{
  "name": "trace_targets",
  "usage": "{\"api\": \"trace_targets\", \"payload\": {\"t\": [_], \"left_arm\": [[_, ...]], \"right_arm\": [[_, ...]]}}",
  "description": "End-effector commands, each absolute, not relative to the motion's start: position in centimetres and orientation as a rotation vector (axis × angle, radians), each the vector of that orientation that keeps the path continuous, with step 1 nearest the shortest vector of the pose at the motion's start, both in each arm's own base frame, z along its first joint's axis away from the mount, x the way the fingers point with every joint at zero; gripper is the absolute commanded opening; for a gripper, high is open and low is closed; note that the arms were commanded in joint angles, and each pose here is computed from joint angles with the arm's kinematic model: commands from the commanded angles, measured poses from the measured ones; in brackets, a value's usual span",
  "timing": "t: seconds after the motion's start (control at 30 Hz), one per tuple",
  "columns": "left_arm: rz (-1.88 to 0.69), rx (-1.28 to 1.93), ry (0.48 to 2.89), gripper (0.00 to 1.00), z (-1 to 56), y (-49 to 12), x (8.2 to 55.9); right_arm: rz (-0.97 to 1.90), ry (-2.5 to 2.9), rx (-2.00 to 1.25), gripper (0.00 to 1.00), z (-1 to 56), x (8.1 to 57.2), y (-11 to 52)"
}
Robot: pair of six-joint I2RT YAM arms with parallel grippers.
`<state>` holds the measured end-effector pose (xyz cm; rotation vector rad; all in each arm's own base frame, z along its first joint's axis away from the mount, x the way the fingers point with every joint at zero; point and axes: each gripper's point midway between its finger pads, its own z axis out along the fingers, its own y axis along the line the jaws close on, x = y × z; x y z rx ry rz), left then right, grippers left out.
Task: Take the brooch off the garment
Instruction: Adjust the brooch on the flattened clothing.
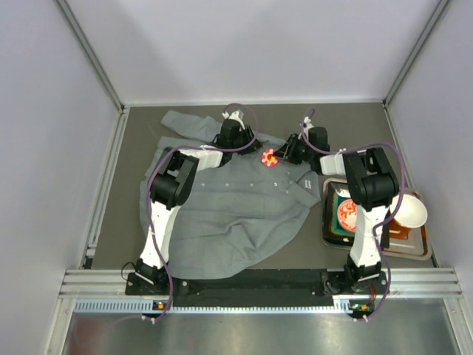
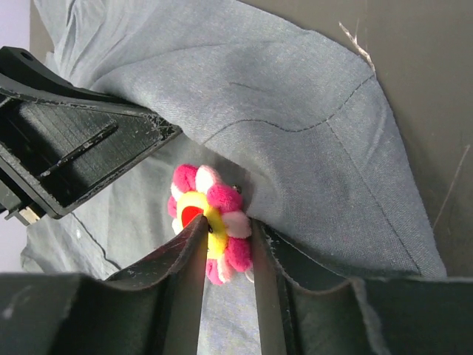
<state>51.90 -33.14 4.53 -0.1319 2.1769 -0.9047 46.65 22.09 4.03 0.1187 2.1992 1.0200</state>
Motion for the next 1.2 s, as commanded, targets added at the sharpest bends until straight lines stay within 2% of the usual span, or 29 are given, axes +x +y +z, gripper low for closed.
{"api": "trace_targets", "payload": {"t": [0.0, 0.1, 0.13, 0.17, 0.2, 0.33, 0.37, 0.4, 0.43, 0.47, 0.67, 0.8, 0.83, 1.0, 1.1, 1.13, 1.17], "left_arm": [[-0.904, -0.115, 2.145, 0.39, 4.9, -33.0, 52.5], [-0.908, -0.118, 2.15, 0.39, 4.6, -33.0, 52.5], [-0.908, -0.118, 2.151, 0.39, 4.5, -33.1, 52.6], [-0.907, -0.119, 2.154, 0.39, 4.3, -33.0, 52.5], [-0.91, -0.116, 2.153, 0.39, 4.4, -33.1, 52.5], [-0.908, -0.116, 2.154, 0.39, 4.3, -33.1, 52.5], [-0.908, -0.116, 2.154, 0.39, 4.3, -33.1, 52.5], [-0.906, -0.117, 2.157, 0.39, 4.1, -33.0, 52.4], [-0.909, -0.114, 2.156, 0.39, 4.2, -33.1, 52.4], [-0.911, -0.114, 2.154, 0.39, 4.2, -33.1, 52.4], [-0.916, -0.113, 2.151, 0.39, 4.3, -33.1, 52.4], [-0.915, -0.111, 2.152, 0.4, 4.2, -33.1, 52.3], [-0.922, -0.11, 2.152, 0.39, 4.3, -33.3, 52.3], [-0.936, -0.106, 2.156, 0.4, 4.2, -33.5, 52.1], [-0.931, -0.105, 2.156, 0.4, 4.2, -33.4, 52.0], [-0.933, -0.106, 2.157, 0.4, 4.2, -33.4, 52.0], [-0.935, -0.105, 2.158, 0.4, 4.1, -33.3, 52.0]], "right_arm": [[1.033, 2.115, 0.075, 0.27, 6.0, 47.5, 22.7], [1.024, 2.092, 0.063, 0.2, 6.8, 47.2, 22.6], [1.028, 2.083, 0.06, 0.16, 7.0, 47.2, 22.6], [1.032, 2.074, 0.052, 0.07, 7.3, 47.1, 22.7], [1.036, 2.057, 0.045, 0.03, 7.7, 47.1, 22.8], [1.052, 2.023, 0.023, 0.0, 8.4, 47.2, 23.1], [1.07, 2.014, 0.008, 0.01, 8.7, 47.1, 23.3], [1.081, 2.008, -0.002, 0.14, 9.0, 46.9, 23.5], [1.087, 1.997, -0.009, 0.21, 9.3, 46.8, 23.5], [1.098, 1.994, -0.013, 0.23, 9.4, 46.7, 23.6], [1.148, 1.964, -0.008, 0.28, 9.9, 45.3, 24.0], [1.143, 2.005, 0.009, 0.29, 9.0, 46.0, 24.2], [1.137, 2.01, 0.012, 0.33, 8.7, 46.2, 24.2], [1.1, 2.029, 0.014, 0.33, 8.2, 47.2, 24.0], [1.089, 2.013, 0.001, 0.16, 8.7, 47.6, 24.1], [1.087, 2.012, 0.0, 0.06, 8.6, 47.8, 24.1], [1.085, 2.005, -0.003, 0.04, 9.0, 48.1, 24.3]]}}
